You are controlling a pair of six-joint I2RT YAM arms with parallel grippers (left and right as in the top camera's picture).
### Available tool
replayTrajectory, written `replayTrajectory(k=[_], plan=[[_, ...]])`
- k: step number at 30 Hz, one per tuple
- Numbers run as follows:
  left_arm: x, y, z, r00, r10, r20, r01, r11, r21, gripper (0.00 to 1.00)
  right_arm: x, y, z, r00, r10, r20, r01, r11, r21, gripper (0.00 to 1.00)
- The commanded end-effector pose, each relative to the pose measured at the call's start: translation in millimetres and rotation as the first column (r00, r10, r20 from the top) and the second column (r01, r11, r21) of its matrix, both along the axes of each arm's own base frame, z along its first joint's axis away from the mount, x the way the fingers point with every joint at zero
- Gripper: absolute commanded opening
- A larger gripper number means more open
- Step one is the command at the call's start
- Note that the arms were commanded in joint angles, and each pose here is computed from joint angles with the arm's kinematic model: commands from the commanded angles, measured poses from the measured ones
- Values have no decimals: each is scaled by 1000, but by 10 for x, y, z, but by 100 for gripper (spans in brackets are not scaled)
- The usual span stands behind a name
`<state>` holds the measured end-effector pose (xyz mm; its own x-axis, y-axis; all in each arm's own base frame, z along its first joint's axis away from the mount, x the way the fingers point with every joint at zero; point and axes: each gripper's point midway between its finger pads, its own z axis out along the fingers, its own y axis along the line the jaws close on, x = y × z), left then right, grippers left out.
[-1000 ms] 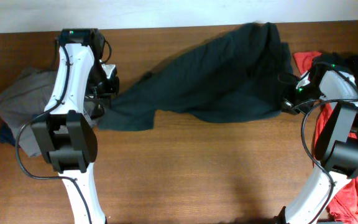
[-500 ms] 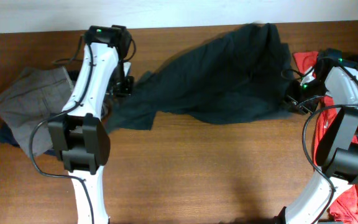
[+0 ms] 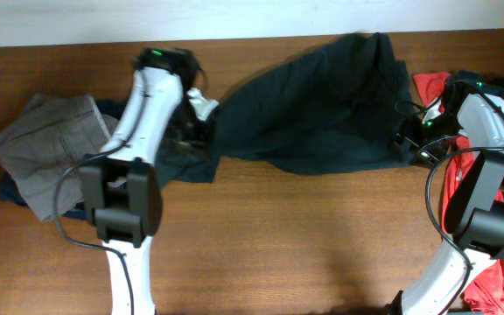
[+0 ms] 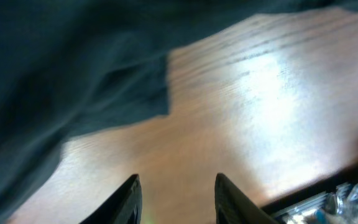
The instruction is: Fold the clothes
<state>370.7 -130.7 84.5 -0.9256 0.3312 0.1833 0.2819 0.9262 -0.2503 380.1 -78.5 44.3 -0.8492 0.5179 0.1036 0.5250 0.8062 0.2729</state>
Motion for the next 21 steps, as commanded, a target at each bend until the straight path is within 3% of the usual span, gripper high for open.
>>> replayTrajectory(k=[1,11,14,17,19,21], plan=[[-152,-114,-284,999,-42,-16,43,999,32,38,38,-11,133,999,15,29,-14,1000,-21,66],[-141,77,-826,995,-82,55,69,976,209,38,25,-7,133,1000,15,24,-14,1000,-19,67],[-160,81,-930,995,-83,60,69,976,207,36,25,-7,133,1000,15,24,-14,1000,-19,67],[-197,97,-1038,995,-82,61,68,976,207,21,17,-4,133,1000,15,21,-14,1000,-17,67],[-209,114,-1052,995,-84,59,70,974,216,1,7,-5,133,1000,15,16,-15,1000,-18,67],[-213,115,-997,996,-76,55,63,974,218,1,-11,-7,131,1000,27,12,-27,999,-22,67]])
